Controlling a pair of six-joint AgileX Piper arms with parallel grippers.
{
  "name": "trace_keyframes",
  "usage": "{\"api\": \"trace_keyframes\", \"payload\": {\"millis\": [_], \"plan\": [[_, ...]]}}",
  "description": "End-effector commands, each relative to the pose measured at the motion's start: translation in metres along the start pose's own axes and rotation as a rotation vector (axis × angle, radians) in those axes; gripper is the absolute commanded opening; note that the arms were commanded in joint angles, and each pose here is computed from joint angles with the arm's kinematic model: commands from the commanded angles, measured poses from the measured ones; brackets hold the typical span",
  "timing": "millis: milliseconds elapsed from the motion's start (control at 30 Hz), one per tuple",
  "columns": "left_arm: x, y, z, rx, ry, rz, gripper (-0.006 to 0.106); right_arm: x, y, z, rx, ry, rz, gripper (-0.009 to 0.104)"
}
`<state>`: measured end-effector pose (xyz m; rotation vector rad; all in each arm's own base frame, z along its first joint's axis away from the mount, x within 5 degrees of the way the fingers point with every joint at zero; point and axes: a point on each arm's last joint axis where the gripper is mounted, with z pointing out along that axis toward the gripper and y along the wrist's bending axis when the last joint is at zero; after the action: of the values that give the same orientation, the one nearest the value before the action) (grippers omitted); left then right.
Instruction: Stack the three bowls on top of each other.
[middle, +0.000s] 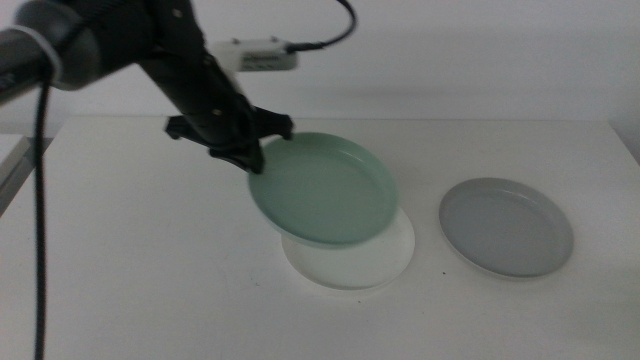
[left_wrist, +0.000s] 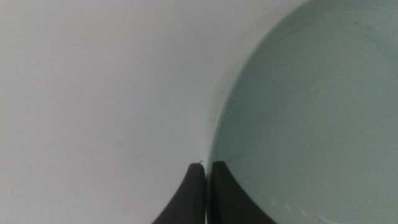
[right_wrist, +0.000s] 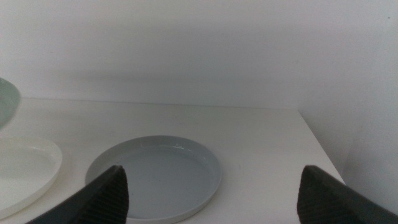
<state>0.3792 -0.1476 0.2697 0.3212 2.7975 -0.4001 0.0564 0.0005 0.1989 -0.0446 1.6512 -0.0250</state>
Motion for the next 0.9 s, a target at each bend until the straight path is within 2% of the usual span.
{"api": "trace_keyframes", "payload": {"millis": [0,367,667,767,867], "plan": [[0.004,-0.014,0.007,0.003,0.019,0.016,-0.002,0.0,0.0,0.0,0.005,-0.011,-0.013,0.088],[0.003,-0.023,0.062,0.014,0.063,0.009,-0.002,0.0,0.0,0.0,0.005,-0.011,-0.013,0.088],[0.001,-0.02,0.085,0.023,0.047,0.043,-0.001,0.0,0.0,0.0,0.005,-0.011,-0.013,0.088],[0.001,-0.02,0.086,0.031,0.047,0.074,0.004,0.0,0.0,0.0,0.005,-0.011,-0.013,0.088],[0.0,-0.02,0.084,0.066,0.043,0.079,0.013,0.0,0.0,0.0,0.005,-0.011,-0.013,0.088]]}}
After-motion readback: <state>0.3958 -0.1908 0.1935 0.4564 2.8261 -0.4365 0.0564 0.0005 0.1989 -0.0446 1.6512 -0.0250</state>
